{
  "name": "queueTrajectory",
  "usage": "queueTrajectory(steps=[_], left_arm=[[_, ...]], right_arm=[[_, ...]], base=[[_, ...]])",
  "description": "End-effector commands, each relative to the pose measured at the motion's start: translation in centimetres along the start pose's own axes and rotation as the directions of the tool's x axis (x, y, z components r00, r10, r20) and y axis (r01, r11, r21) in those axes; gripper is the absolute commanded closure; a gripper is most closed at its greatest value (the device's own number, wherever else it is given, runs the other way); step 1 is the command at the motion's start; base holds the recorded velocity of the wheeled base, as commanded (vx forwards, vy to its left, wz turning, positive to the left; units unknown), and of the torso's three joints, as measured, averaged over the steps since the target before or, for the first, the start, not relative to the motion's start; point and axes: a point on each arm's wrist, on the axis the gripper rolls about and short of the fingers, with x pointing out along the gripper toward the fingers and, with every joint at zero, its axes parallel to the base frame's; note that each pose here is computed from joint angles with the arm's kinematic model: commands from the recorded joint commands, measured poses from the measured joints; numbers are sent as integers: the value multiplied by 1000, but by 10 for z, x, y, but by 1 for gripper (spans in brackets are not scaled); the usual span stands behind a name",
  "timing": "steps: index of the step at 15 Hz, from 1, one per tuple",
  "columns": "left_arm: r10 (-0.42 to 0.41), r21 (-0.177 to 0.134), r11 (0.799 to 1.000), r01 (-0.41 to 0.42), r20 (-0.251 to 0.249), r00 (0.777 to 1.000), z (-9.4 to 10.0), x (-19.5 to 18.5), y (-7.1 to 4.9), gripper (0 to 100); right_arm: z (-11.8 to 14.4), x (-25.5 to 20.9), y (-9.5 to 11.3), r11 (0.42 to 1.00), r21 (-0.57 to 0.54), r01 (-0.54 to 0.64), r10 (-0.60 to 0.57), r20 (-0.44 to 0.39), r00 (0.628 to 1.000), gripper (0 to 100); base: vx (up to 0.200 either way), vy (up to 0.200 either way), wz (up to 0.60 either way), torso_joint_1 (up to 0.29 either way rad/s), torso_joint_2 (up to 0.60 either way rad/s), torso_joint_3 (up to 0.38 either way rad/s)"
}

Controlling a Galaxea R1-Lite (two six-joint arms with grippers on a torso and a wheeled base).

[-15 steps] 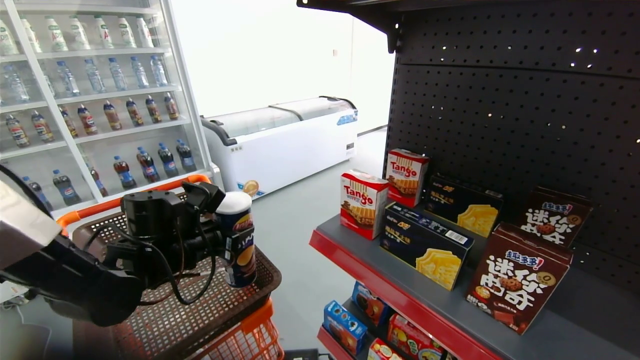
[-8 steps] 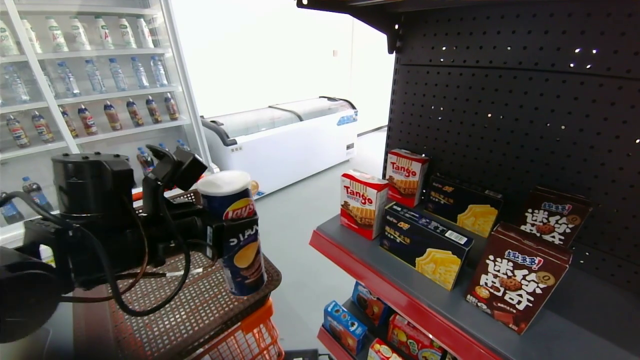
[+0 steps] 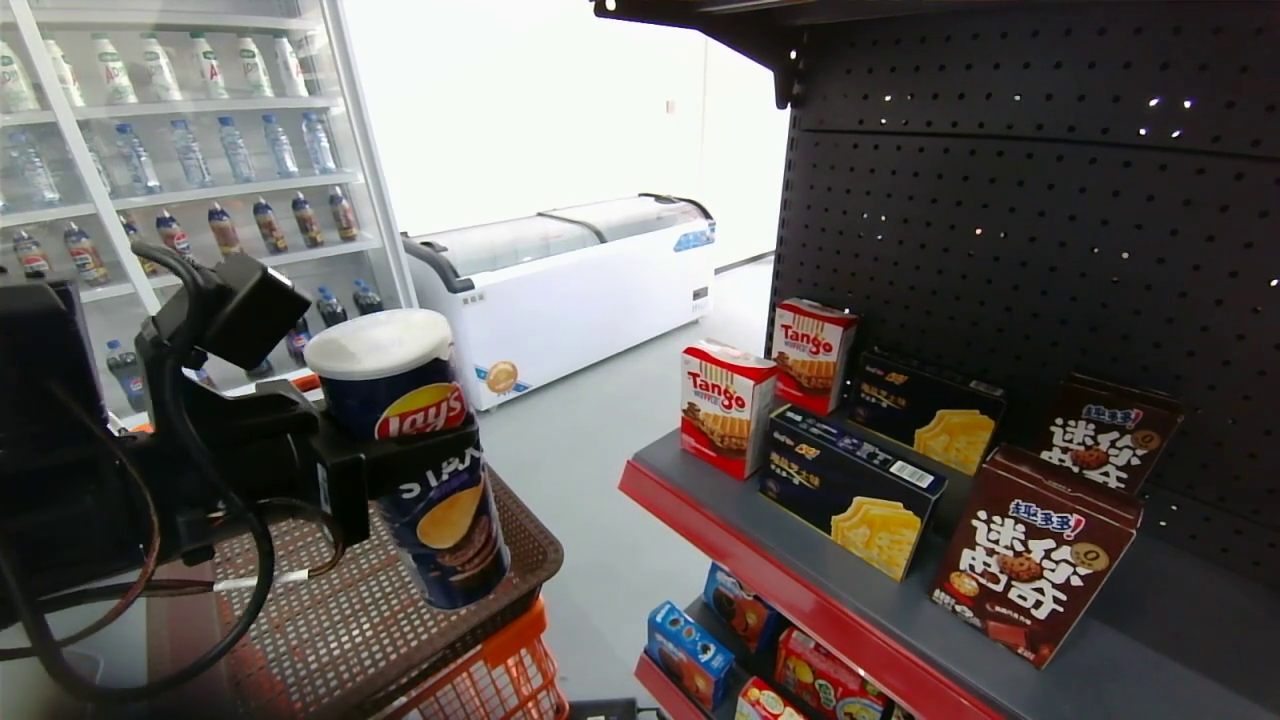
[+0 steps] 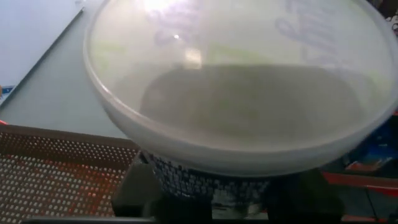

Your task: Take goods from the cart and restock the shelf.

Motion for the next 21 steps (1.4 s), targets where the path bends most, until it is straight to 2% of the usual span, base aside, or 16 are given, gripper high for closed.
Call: queueTrajectory(steps=[1, 5, 8, 9, 11, 13, 14, 19, 21], left_arm=[[-33, 11, 999, 33, 21, 999, 3, -6, -4, 100], [-82, 11, 997, 82, 17, 996, 2, -5, -8, 100], [-124, -5, 992, 124, 16, 992, 1, -5, -10, 100], [-138, 1, 990, 138, 24, 990, 4, -5, -10, 100], [-224, -2, 974, 224, 7, 974, 3, -2, -19, 100], [-294, -38, 956, 292, -53, 954, -3, -2, -27, 100], [-318, -47, 948, 315, -66, 946, -4, -3, -28, 100], [-347, -42, 937, 345, -54, 936, -5, -14, -33, 100], [-377, -40, 926, 375, -50, 925, -8, -19, -37, 100]], right_arm=[[0, 0, 0, 1000, -1, 0, 0, 0, 1000, 0], [0, 0, 0, 1000, -1, 0, 0, 0, 1000, 0], [0, 0, 0, 1000, -1, 0, 0, 1, 1000, 0], [0, 0, 0, 1000, -1, 0, 0, 0, 1000, 0], [0, 0, 0, 1000, -2, -5, 5, 0, 1000, 0], [0, 0, 0, 1000, -2, -5, 5, 0, 1000, 0], [0, 0, 0, 1000, -2, -5, 5, 0, 1000, 0], [0, 0, 0, 1000, -2, -5, 5, 0, 1000, 0], [0, 0, 0, 1000, -2, -5, 5, 0, 1000, 0]], base=[[0, 0, 0, 0, 0, 0], [0, 0, 0, 0, 0, 0], [0, 0, 0, 0, 0, 0], [0, 0, 0, 0, 0, 0], [0, 0, 0, 0, 0, 0], [0, 0, 0, 0, 0, 0], [0, 0, 0, 0, 0, 0], [0, 0, 0, 0, 0, 0], [0, 0, 0, 0, 0, 0]])
